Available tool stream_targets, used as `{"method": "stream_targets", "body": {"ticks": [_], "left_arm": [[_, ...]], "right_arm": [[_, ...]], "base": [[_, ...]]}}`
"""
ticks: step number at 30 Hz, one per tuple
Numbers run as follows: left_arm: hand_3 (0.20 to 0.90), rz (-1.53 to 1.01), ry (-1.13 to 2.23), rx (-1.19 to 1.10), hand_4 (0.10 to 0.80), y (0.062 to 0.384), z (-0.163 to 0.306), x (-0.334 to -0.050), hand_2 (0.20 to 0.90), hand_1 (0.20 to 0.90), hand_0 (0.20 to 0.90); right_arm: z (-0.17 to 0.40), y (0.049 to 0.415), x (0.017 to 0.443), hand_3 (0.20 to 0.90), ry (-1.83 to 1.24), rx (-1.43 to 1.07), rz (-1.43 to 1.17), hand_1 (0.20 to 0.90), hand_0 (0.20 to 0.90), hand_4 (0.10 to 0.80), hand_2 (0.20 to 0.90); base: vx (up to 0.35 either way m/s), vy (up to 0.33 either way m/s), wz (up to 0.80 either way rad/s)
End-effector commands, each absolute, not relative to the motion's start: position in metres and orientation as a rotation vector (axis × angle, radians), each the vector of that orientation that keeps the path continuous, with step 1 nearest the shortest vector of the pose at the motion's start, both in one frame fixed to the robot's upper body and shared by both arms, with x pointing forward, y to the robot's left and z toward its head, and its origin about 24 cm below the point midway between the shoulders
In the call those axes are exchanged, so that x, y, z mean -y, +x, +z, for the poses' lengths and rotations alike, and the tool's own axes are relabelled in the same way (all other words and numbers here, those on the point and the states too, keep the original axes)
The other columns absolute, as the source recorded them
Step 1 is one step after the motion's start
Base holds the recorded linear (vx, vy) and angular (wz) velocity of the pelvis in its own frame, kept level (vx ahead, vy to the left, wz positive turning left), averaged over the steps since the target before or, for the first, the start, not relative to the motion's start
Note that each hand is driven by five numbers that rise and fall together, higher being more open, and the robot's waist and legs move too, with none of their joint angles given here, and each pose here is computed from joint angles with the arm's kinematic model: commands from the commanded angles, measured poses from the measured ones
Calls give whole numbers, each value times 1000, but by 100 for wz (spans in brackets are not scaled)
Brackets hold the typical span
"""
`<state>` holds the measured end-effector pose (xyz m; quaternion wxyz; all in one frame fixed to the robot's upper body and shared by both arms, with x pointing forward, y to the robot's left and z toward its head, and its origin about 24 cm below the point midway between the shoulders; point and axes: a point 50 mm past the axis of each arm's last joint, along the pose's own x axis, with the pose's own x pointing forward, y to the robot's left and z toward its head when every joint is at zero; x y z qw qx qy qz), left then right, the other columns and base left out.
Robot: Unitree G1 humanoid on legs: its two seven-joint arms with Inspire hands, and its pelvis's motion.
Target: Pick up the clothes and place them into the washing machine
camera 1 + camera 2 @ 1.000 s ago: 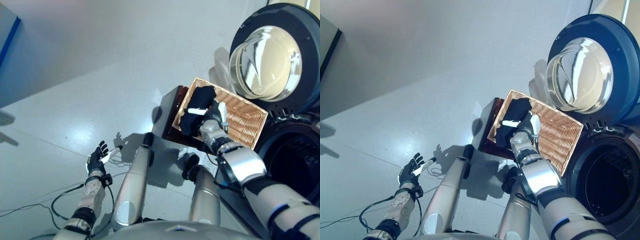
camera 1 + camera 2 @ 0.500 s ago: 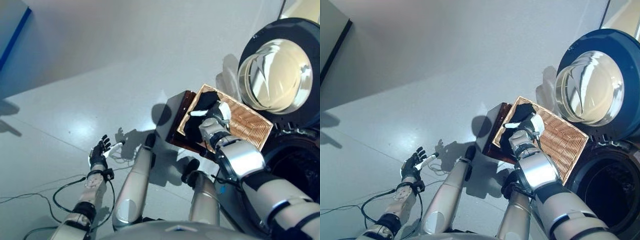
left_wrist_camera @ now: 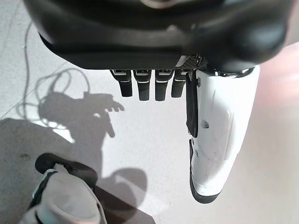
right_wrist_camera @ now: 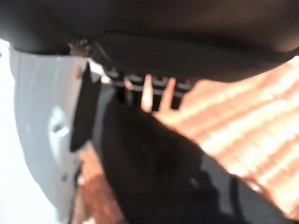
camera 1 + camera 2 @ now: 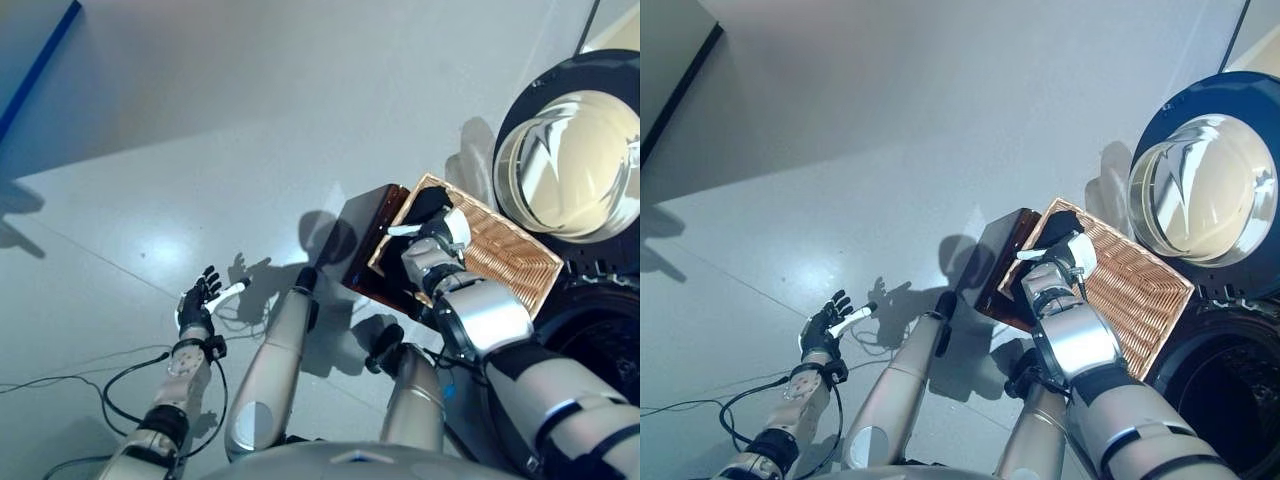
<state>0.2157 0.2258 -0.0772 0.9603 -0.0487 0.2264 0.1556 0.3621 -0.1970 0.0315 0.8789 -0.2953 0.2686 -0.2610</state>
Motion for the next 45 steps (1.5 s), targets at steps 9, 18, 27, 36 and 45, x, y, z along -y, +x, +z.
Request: {"method": "stream_targets", "body": {"ticks": [9, 18, 27, 36, 45], "left_arm": [[900, 288, -66, -358, 800, 218, -58, -235, 900, 900, 900], [900, 288, -63, -376, 800, 215, -62, -235, 900, 900, 900], [900, 304, -70, -384, 800, 214, -65, -235, 900, 900, 900], [900, 315, -63, -389, 800, 214, -65, -236, 900, 900, 900], [900, 317, -52, -392, 800, 215, -66, -239, 900, 900, 900]], "right_arm": [[53, 364, 242, 900, -696, -519, -666, 900, 900, 800, 900], [55, 358, 262, 258, -649, -532, -727, 258, 258, 341, 258], [61, 360, 266, 200, -624, -513, -741, 200, 200, 300, 200], [63, 361, 267, 200, -593, -502, -755, 200, 200, 300, 200], [59, 357, 271, 900, -589, -519, -770, 900, 900, 800, 900]], "base": [[-3, 5, 2], [-2, 2, -1], [-2, 4, -2], [0, -3, 2], [0, 0, 0]]}}
